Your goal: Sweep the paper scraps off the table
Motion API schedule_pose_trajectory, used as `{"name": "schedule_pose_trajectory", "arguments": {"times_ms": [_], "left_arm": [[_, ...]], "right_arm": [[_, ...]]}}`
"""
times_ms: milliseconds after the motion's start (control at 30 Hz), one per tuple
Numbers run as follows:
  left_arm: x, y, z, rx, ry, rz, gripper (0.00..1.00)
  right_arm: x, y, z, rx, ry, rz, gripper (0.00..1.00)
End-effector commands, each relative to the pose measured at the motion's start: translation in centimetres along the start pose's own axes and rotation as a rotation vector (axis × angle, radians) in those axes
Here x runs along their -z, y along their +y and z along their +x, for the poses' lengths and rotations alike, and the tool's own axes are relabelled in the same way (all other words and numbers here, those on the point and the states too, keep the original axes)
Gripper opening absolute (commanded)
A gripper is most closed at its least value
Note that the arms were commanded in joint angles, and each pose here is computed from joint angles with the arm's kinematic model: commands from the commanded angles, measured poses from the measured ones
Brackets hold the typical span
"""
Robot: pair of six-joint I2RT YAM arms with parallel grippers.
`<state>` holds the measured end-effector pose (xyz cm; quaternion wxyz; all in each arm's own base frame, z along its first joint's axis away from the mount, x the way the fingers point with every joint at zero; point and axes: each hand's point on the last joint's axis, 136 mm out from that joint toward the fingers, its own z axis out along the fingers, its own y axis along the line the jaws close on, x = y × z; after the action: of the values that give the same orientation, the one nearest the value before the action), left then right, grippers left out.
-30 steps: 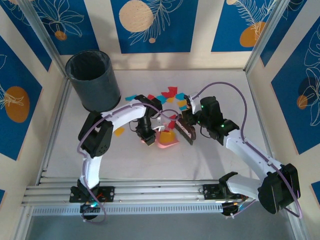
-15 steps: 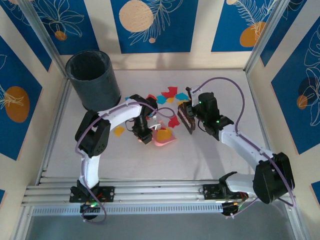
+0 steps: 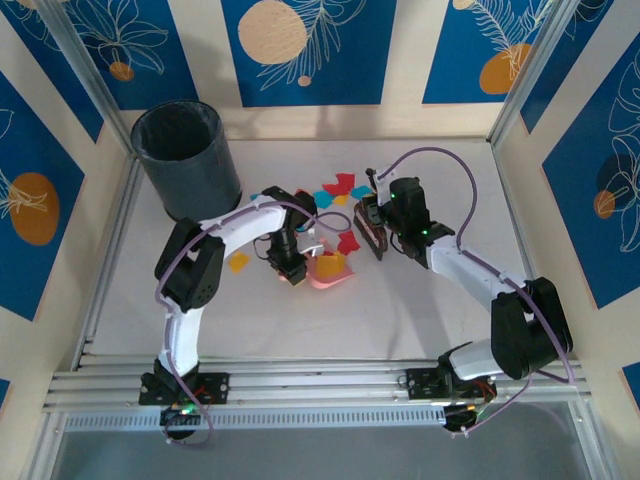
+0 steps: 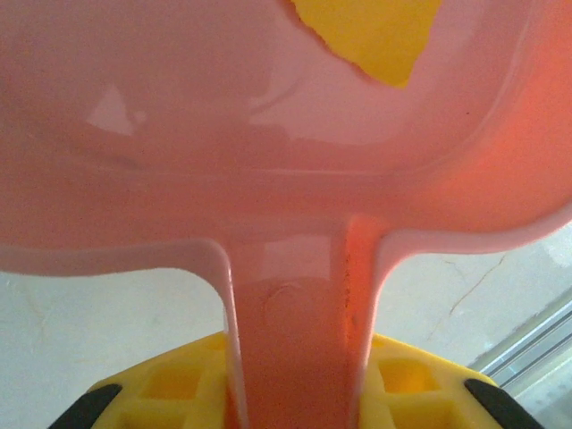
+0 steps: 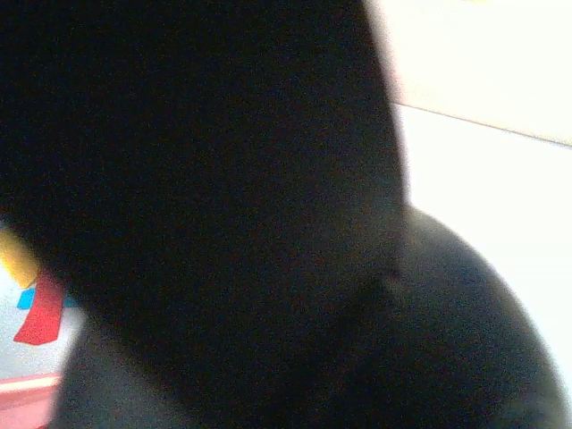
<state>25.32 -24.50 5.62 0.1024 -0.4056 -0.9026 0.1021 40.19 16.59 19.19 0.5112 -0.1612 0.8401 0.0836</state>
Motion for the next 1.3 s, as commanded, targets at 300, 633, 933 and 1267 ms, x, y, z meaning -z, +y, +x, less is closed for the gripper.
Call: {"name": "schedule_pose_trajectory", "arguments": {"times_ms": [300, 633, 933, 1267], "left_arm": [[-0.6, 0.1, -1.2, 0.011, 0.021, 0.047, 0.0], [-0.7, -0.2, -1.6, -0.004, 0.011, 0.072, 0.0], [-0.9, -0.6, -1.9, -0.012, 0.003, 0.094, 0.0], [-0.8, -0.6, -2.2, -0.015, -0.008, 0.095, 0.0]], "right_arm": [[0.7, 2.9, 1.7, -0.004, 0.075, -0.085, 0.0], [1.1, 4.1, 1.4, -0.041, 0.07, -0.148, 0.0], [1.7, 5.6, 0.8, -0.096, 0.071, -0.236, 0.0], [2.4, 6.0, 0.2, -0.113, 0.056, -0.254, 0.0]]}}
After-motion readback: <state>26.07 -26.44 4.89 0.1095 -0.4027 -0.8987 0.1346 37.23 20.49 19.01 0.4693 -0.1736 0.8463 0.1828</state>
